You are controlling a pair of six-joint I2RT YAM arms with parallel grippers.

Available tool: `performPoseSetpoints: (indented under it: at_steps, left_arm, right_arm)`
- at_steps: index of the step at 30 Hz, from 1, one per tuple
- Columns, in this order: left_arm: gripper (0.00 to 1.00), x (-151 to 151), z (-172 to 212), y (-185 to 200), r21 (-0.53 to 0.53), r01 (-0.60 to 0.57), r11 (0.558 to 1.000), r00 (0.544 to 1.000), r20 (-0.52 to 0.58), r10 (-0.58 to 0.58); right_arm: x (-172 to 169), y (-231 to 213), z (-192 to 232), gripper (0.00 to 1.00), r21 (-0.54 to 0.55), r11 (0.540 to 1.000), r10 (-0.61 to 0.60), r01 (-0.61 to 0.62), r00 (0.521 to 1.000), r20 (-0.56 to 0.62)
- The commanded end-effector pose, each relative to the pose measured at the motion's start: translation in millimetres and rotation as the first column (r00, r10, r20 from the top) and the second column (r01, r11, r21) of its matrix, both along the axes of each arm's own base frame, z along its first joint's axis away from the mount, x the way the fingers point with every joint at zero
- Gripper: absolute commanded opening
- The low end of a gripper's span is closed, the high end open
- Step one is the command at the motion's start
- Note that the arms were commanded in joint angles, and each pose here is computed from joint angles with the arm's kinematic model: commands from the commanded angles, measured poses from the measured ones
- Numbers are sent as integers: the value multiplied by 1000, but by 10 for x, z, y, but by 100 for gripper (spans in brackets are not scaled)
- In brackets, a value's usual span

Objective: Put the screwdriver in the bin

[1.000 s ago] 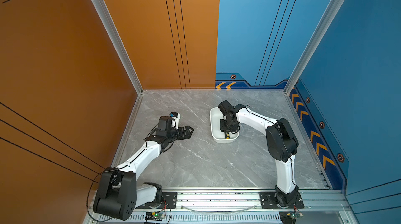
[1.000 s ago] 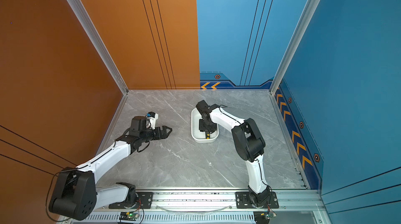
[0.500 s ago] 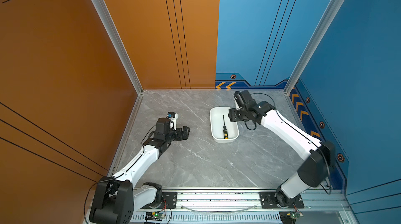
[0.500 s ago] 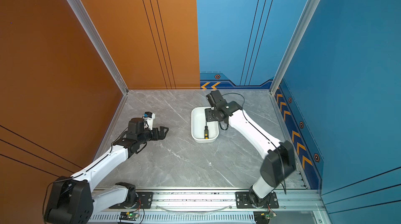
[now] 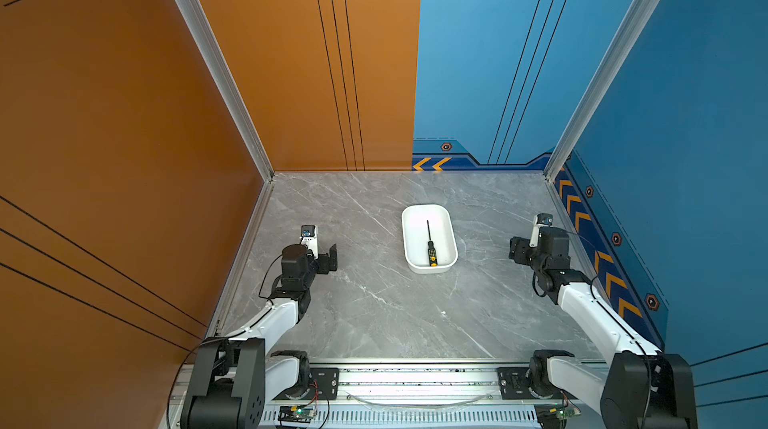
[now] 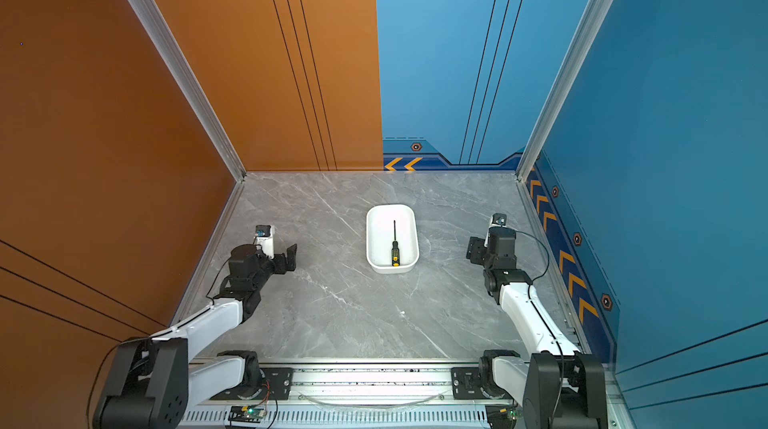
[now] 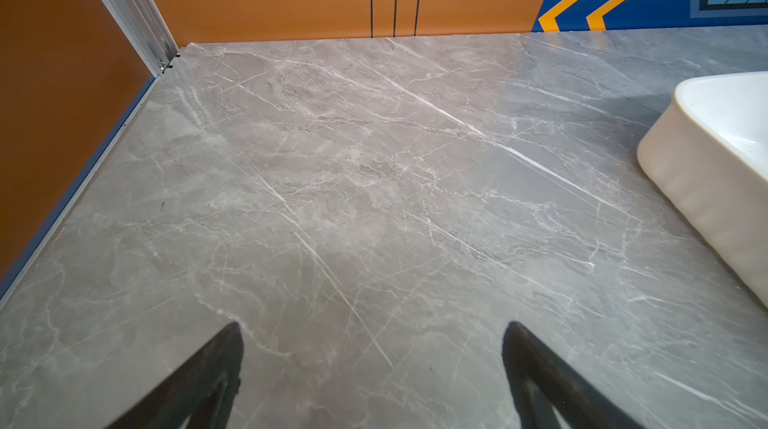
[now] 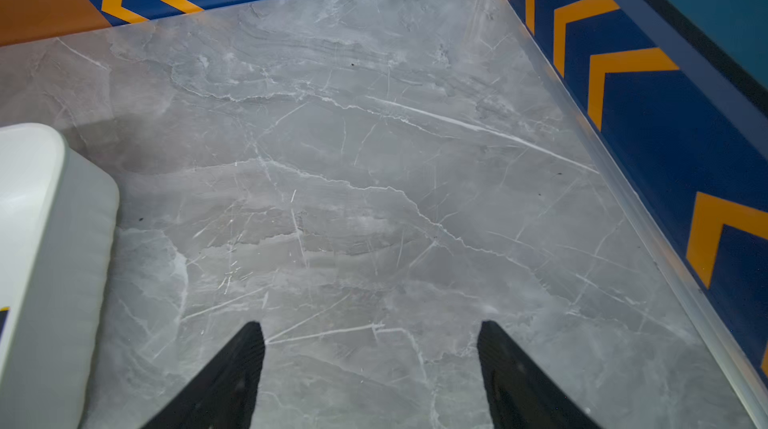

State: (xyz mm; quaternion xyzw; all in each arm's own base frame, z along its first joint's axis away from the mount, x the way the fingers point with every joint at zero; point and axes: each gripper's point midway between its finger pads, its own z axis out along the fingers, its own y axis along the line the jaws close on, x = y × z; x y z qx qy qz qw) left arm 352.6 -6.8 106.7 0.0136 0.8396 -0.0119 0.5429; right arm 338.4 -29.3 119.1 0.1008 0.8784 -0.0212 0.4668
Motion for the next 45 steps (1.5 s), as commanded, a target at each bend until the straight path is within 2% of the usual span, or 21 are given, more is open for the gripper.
performPoseSetpoints:
  at_steps: [1,6,10,17,19,23,27,45]
  left_arm:
    - [98,198,198,28,11,10,1000,992,127,-12]
    - [98,406,-65,26,-20,28,999,996,86,-26]
    - [98,431,-164,64,-14,2,1000,997,81,0]
    - [98,436,-170,91,-14,-12,1000,996,84,13]
    - [98,439,-166,108,-6,-27,1000,996,84,28]
    - [98,441,-172,139,10,-61,998,995,82,60]
    - [98,431,-174,129,21,-67,998,995,82,65]
    - [98,440,-169,151,25,-79,997,994,82,77]
  right_arm:
    - [185,-41,472,80,-42,999,20,-7,951,310]
    - [100,-199,306,83,-27,997,-59,73,934,353]
    - [225,-95,201,84,0,1000,-7,8,923,385]
    - [465,94,-199,83,-21,997,78,-76,937,339]
    - [487,137,-249,83,-35,995,99,-93,954,283]
    - [559,197,-277,87,-72,992,119,-105,965,233]
    - [564,194,-268,100,-73,992,116,-101,963,244]
    - [575,189,-262,100,-70,993,111,-97,963,247]
